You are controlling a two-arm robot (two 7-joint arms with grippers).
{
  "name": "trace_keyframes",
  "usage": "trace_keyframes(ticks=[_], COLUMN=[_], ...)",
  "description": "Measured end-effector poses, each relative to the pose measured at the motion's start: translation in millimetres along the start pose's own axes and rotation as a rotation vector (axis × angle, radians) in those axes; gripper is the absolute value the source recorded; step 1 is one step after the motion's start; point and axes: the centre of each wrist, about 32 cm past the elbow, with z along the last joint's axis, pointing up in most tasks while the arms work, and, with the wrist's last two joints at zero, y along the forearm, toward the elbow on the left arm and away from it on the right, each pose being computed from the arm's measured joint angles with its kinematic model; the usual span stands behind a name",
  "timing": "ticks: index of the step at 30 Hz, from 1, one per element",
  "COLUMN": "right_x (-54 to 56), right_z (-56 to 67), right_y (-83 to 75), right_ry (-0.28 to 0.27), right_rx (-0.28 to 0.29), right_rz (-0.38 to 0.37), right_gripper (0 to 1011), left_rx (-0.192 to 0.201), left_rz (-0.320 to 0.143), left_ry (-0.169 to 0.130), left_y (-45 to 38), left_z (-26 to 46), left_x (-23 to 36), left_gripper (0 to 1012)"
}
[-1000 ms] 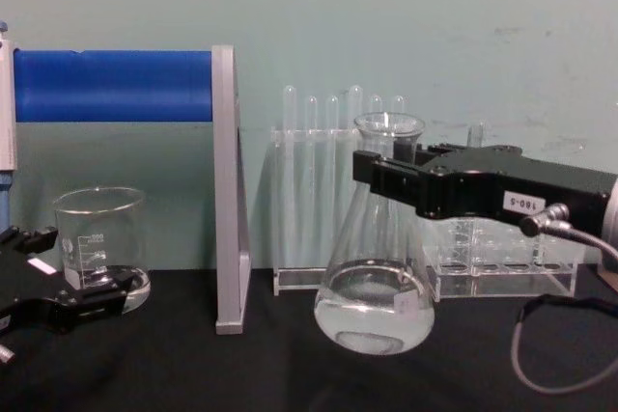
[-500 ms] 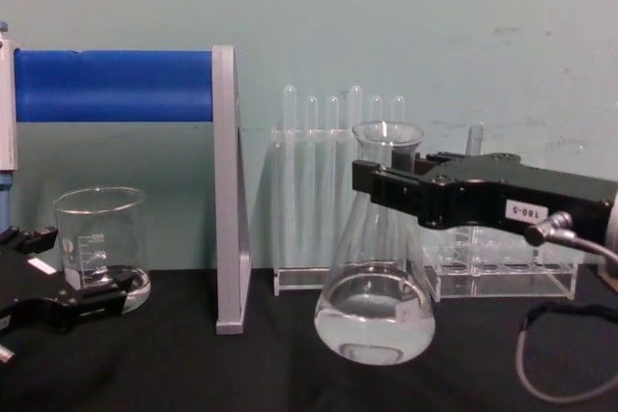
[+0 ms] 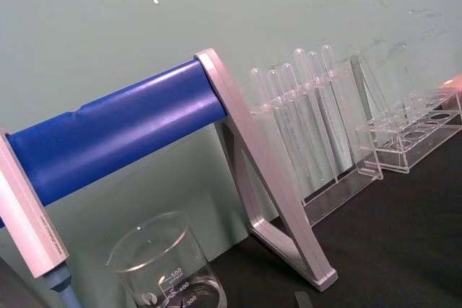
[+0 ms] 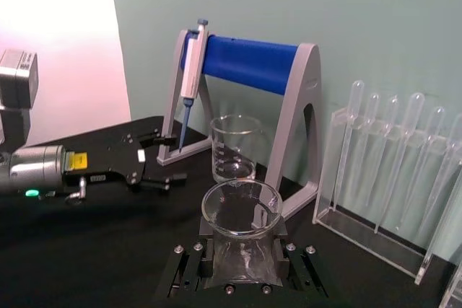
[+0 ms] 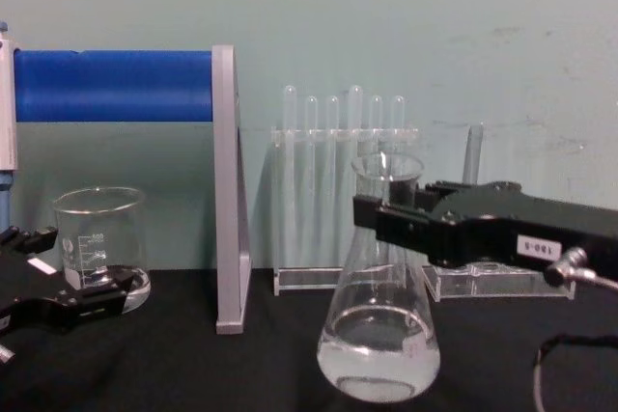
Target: Grasp the erlenmeyer flask with one hand, shake it three times, then place it back.
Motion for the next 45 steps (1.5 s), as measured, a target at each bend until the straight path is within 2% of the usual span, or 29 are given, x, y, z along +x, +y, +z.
trace_keyframes(ticks=[12,23,45], right_x=[5.5,9.5,11.9], right_z=[-18.9,-33.9,-41.1], right_y=[-6.3,-4.7,0.0], right_ry=[-0.003,0.008,0.026], right_rx=[-0.036,-0.037,-0.041], right_rz=[0.051,0.098,0.107], right_gripper=[450,450,450], left_rx=[0.0,0.0,0.0], left_rz=[0.0,0.0,0.0], left_ry=[0.0,0.0,0.0], left_y=[0.0,0.0,0.0], left_z=[0.0,0.0,0.0], left_x=[0.0,0.0,0.0], left_gripper=[1001,1001,1001])
